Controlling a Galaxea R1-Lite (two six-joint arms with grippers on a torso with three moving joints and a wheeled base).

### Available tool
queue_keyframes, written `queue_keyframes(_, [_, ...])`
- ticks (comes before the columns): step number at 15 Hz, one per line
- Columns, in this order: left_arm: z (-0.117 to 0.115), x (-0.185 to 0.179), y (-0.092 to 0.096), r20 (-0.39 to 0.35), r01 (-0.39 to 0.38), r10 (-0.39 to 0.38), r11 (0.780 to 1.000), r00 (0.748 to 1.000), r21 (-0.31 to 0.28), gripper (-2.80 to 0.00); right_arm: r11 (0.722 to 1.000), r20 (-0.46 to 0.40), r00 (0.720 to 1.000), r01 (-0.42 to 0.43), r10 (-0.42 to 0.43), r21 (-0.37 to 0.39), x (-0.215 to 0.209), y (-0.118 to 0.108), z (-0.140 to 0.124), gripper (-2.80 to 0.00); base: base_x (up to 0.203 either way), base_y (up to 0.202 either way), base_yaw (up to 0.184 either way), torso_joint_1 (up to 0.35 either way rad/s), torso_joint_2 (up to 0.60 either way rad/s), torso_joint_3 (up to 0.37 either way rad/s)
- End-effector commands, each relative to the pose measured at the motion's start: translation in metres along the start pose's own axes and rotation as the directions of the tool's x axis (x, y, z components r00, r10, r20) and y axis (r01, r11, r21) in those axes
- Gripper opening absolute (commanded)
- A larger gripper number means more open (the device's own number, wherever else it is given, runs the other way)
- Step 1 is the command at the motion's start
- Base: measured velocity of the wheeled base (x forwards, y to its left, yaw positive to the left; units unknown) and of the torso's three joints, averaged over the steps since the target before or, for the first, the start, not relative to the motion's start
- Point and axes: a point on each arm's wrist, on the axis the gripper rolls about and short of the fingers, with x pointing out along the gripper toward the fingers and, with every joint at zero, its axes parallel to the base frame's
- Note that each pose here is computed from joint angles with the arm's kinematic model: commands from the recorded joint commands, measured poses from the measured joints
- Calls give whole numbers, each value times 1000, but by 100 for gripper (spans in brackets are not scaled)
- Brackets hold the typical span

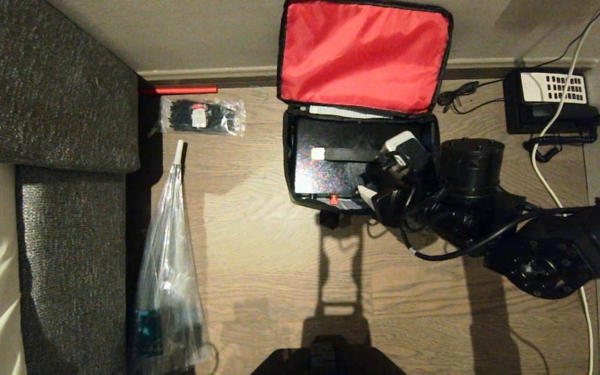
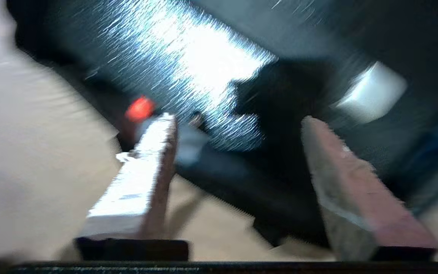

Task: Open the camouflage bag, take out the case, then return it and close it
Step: Grip the handle

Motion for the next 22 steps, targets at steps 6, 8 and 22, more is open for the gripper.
queue_keyframes(6, [0, 0, 0, 0, 0, 0, 1000, 1000, 0, -280, 875, 77, 967, 254, -245, -412, -18, 5, -18, 0, 0, 0, 0, 0, 0, 0])
queue_keyframes(8, [0, 0, 0, 0, 0, 0, 1000, 1000, 0, -280, 870, -6, 964, 235, -264, -434, -27, 1, -17, 0, 0, 0, 0, 0, 0, 0])
queue_keyframes(22, [0, 0, 0, 0, 0, 0, 1000, 1000, 0, -280, 588, 104, 938, 291, -331, -755, -2, 48, -20, 0, 0, 0, 0, 0, 0, 0])
